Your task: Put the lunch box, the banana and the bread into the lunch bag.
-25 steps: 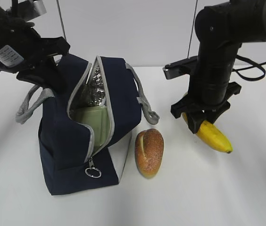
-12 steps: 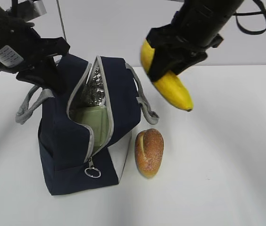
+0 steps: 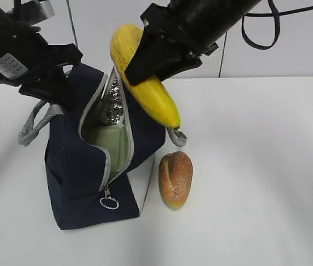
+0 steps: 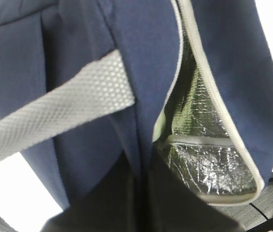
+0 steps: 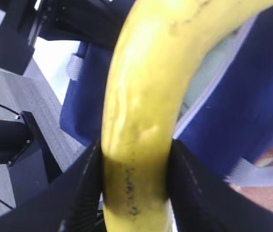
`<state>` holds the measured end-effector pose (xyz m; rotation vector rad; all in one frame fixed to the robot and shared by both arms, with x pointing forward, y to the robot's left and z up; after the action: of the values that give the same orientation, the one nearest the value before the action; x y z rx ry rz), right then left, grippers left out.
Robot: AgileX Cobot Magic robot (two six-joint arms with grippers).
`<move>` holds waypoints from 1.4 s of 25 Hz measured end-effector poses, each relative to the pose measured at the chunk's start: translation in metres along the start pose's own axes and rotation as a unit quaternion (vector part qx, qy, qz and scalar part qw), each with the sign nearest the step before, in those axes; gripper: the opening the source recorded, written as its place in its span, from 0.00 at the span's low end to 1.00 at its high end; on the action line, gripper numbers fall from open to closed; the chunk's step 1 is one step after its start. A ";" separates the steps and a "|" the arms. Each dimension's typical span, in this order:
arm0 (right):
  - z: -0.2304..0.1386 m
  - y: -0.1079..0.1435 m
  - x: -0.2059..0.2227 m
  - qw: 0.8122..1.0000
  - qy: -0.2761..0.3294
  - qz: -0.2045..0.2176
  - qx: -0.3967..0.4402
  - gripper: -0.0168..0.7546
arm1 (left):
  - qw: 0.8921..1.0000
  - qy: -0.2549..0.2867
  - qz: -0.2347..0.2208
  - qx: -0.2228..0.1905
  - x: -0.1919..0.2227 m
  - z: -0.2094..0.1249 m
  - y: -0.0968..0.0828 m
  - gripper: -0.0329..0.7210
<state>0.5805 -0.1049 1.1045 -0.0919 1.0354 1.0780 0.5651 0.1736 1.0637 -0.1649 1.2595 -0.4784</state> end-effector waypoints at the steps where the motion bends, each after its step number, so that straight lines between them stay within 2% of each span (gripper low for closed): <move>1: 0.000 0.002 0.004 1.000 0.003 0.004 -0.003 0.42 | 1.000 0.000 0.000 0.000 0.000 0.000 0.000 0.04; 9: -0.007 -0.008 0.068 0.996 0.067 0.043 0.030 0.42 | 1.000 -0.002 0.000 0.000 0.000 0.000 0.000 0.04; 17: -0.020 -0.032 0.110 0.987 0.107 0.053 0.105 0.42 | 1.000 -0.002 0.000 0.000 0.000 0.000 0.000 0.04; 22: -0.009 -0.034 0.111 0.988 0.091 0.053 0.114 0.42 | 1.000 -0.002 0.000 0.000 -0.001 0.000 0.000 0.04; 31: 0.007 -0.038 0.107 0.989 0.034 0.026 0.138 0.42 | 1.000 -0.002 0.000 0.000 -0.001 0.000 0.000 0.04; 35: 0.013 -0.037 0.109 0.986 0.005 0.043 0.162 0.45 | 1.000 -0.002 -0.001 0.000 -0.001 0.000 0.000 0.04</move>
<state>0.6254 -0.0430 1.0177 0.2120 1.2200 0.9739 0.5650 0.1735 1.0644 -0.1672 1.2549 -0.4790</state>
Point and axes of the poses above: a point on each arm's last joint axis where the gripper is mounted, x pointing out along that axis toward the gripper, y along the wrist's bending axis when the last joint is at zero, z = x × y, the point moved 1 cm from there along x, pointing out along that axis toward the gripper, and after that the axes turned 4 degrees about -x, right-handed, at the moved point
